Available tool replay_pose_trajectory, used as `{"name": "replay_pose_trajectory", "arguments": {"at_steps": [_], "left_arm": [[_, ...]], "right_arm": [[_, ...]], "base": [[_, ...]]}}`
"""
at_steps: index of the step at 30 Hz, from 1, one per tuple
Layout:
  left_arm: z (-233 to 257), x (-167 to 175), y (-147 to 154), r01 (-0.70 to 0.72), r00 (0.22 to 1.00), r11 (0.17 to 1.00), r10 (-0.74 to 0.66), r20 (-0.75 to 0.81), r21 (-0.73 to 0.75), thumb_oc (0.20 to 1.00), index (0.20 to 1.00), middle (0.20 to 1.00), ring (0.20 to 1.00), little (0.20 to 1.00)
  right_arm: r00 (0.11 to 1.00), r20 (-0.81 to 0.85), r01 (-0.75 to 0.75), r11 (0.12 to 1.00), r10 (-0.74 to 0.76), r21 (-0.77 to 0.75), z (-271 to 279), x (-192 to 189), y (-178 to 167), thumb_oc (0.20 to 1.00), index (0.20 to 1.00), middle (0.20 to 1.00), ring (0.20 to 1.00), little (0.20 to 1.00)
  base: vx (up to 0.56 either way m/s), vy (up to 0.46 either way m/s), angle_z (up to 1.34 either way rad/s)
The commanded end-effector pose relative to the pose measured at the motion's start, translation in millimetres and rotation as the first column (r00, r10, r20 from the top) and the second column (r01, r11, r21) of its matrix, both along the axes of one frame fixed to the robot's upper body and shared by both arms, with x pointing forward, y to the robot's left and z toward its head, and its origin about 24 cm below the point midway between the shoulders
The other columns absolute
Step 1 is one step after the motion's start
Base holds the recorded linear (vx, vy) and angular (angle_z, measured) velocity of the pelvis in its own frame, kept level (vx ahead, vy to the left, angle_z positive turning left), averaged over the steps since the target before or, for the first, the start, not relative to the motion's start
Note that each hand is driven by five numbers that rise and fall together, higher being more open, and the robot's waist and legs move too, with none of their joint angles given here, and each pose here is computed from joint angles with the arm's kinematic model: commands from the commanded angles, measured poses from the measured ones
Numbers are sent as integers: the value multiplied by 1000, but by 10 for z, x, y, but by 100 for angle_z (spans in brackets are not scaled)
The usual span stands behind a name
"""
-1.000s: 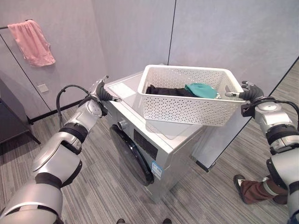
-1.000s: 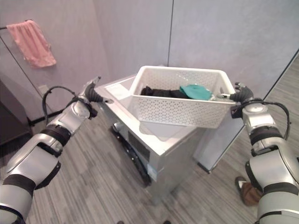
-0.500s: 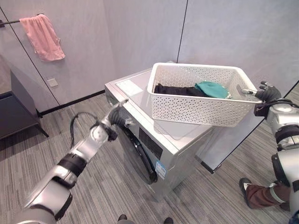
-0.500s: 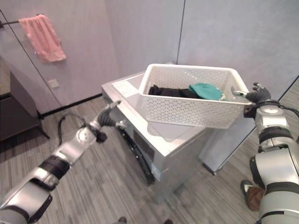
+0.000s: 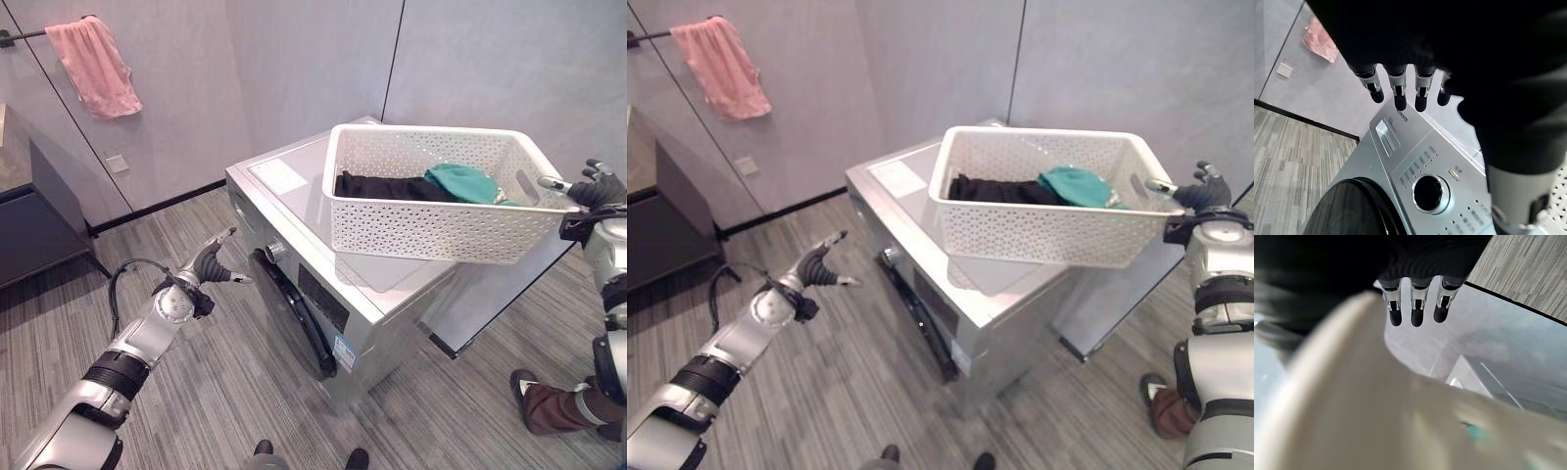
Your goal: Grab the laundry basket,head to the washer,open it,put in the laundry and shut it.
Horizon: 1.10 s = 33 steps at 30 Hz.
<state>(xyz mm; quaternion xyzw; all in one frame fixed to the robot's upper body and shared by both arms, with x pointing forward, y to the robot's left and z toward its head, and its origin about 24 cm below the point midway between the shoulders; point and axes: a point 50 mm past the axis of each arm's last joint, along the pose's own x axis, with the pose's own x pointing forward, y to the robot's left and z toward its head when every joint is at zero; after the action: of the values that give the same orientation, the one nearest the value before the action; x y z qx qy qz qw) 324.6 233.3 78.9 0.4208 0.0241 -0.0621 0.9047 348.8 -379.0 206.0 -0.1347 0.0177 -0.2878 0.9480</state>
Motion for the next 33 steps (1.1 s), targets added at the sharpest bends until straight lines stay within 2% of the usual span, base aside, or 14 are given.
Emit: {"name": "replay_pose_trajectory", "arguments": {"at_steps": [1, 4, 6, 7, 10, 14, 16, 20, 22, 25, 26, 27, 31, 33], "left_arm": [[185, 75, 3, 8, 994, 1000, -9, 108, 13, 1000, 1000, 1000, 1000, 1000], [109, 63, -49, 27, 996, 1000, -27, 87, 8, 1000, 1000, 1000, 1000, 1000], [123, 83, -47, 15, 995, 1000, -17, 97, 23, 1000, 1000, 1000, 1000, 1000], [166, 124, -101, 26, 994, 1000, -27, 109, 9, 1000, 1000, 1000, 1000, 1000], [242, 164, -143, 40, 988, 999, -37, 147, -14, 1000, 1000, 1000, 1000, 1000], [-47, 64, -189, 23, 998, 997, -18, 68, -80, 1000, 1000, 1000, 1000, 1000], [-119, 32, -180, 11, 999, 996, -7, 47, -93, 1000, 1000, 1000, 1000, 1000], [-347, -115, -62, -61, 998, 991, 60, -15, -121, 1000, 1000, 1000, 1000, 1000], [-643, -370, 121, -153, 985, 982, 142, -101, -108, 1000, 1000, 1000, 1000, 1000], [-839, -541, 187, -191, 971, 978, 176, -161, -82, 1000, 1000, 1000, 1000, 1000], [-1071, -720, 191, -205, 949, 977, 185, -257, -53, 1000, 1000, 1000, 1000, 1000], [-1075, -720, 187, -203, 949, 978, 183, -257, -53, 1000, 1000, 1000, 1000, 1000], [-1397, -955, 245, -283, 890, 959, 263, -373, 1, 1000, 1000, 1000, 1000, 1000], [-1413, -980, 275, -286, 885, 958, 273, -376, 24, 1000, 1000, 1000, 1000, 1000]], "right_arm": [[968, 250, 8, 991, 25, -130, 725, 23, 116, 1000, 1000, 1000, 1000, 1000], [944, 329, 20, 989, 29, -143, 958, 54, 212, 1000, 1000, 1000, 1000, 1000], [953, 297, -15, 990, 58, -143, 844, 87, 241, 1000, 1000, 1000, 1000, 1000], [961, 278, 32, 992, 5, -126, 822, 83, 205, 1000, 1000, 1000, 1000, 1000], [947, 296, 179, 969, -122, -172, 1295, -210, -174, 1000, 1000, 1000, 1000, 1000], [937, 307, 241, 944, -166, -225, 1820, -422, -251, 1000, 1000, 1000, 1000, 1000], [937, 305, 248, 941, -173, -229, 1870, -452, -261, 1000, 1000, 1000, 1000, 1000], [933, 285, 287, 931, -219, -224, 1846, -562, -390, 1000, 1000, 1000, 1000, 1000], [904, 279, 392, 889, -324, -238, 1895, -868, -638, 1000, 1000, 1000, 1000, 1000], [881, 273, 452, 857, -386, -248, 1893, -1064, -785, 1000, 1000, 1000, 1000, 1000], [869, 250, 486, 834, -428, -260, 1873, -1200, -886, 1000, 1000, 1000, 1000, 1000], [868, 249, 487, 834, -429, -260, 1870, -1202, -888, 1000, 1000, 1000, 1000, 1000], [861, 143, 509, 832, -488, -221, 1444, -1299, -1100, 1000, 1000, 1000, 1000, 1000], [856, 102, 517, 830, -507, -210, 1261, -1338, -1170, 1000, 1000, 1000, 1000, 1000]], "base": [[0, 0, 0], [-1, 11, 0], [0, 0, 0], [-23, 38, -1], [-5, -2, 2], [-13, -4, 7], [0, 0, 0], [-3, -9, -1], [-22, -66, -1], [-26, -68, 1], [-29, -75, 0], [-35, -68, -3], [-9, -26, -1], [3, -16, 0]]}}
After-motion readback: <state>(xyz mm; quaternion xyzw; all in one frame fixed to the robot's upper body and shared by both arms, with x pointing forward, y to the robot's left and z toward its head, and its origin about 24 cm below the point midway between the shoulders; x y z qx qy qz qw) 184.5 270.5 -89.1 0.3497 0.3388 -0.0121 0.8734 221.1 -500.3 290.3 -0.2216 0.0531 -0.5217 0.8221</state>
